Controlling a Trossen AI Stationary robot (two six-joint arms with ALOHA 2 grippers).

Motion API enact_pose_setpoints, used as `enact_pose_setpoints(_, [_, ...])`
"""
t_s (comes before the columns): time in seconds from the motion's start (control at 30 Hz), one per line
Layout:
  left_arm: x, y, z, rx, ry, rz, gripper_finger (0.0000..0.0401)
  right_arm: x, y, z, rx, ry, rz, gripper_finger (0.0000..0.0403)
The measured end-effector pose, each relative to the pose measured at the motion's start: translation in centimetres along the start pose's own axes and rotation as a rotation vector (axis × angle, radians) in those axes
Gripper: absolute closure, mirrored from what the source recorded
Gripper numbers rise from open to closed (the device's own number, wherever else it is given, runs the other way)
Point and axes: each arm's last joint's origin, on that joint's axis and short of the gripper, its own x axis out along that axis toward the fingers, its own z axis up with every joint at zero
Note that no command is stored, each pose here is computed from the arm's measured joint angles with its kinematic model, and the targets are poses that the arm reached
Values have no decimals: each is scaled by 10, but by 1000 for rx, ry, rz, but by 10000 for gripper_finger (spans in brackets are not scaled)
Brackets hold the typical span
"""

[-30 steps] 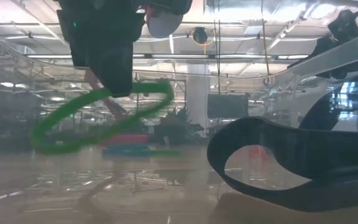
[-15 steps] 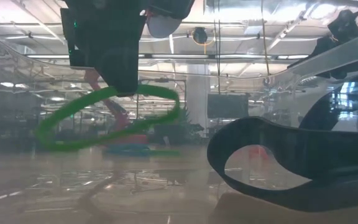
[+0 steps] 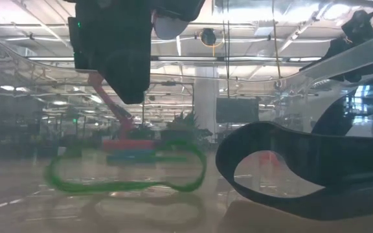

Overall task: Pick and place rubber bands into bin
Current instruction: Put the black rubber band into the transparent bin

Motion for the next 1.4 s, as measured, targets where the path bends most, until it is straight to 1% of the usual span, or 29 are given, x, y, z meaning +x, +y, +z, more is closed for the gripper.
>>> enact_pose_setpoints(0.17, [-1, 5, 6, -29, 7, -9, 301, 0, 0, 0, 0, 0, 0, 259])
enact_pose_setpoints(0.27, [-16, 5, 11, -12, -9, -45, 288, 0, 0, 0, 0, 0, 0, 259])
enact_pose_setpoints(0.4, [-58, 0, 14, 72, -152, -64, 284, 0, 0, 0, 0, 0, 0, 259])
enact_pose_setpoints(0.5, [-91, -2, 13, 106, -239, -85, 283, 0, 0, 0, 0, 0, 0, 259])
enact_pose_setpoints(0.7, [-153, -4, 8, 132, -373, -208, 283, 0, 0, 0, 0, 0, 0, 259])
enact_pose_setpoints(0.77, [-168, -3, 6, 182, -407, -229, 283, 0, 0, 0, 0, 0, 0, 259])
enact_pose_setpoints(0.83, [-180, -1, 5, 267, -442, -224, 283, 0, 0, 0, 0, 0, 0, 259])
enact_pose_setpoints(0.9, [-186, 4, 6, 303, -457, -196, 283, 0, 0, 0, -2, 1, 0, 259])
enact_pose_setpoints(0.97, [-188, 14, 7, 290, -424, -151, 283, 0, 0, 0, -2, 1, 0, 259])
enact_pose_setpoints(1.07, [-187, 36, 4, 221, -296, -19, 283, 0, 0, -1, -5, 3, 0, 259])
enact_pose_setpoints(1.17, [-186, 61, -6, 117, -120, 156, 283, 0, 0, -1, -5, 3, 0, 259])
enact_pose_setpoints(1.23, [-188, 75, -12, 72, -25, 266, 283, 0, 0, -1, -5, 3, 0, 259])
enact_pose_setpoints(1.3, [-190, 86, -15, 52, 21, 372, 283, 0, 0, -1, -5, 3, 0, 259])
enact_pose_setpoints(1.4, [-189, 102, -15, 27, 53, 465, 283, 0, 0, -1, -5, 3, 0, 259])
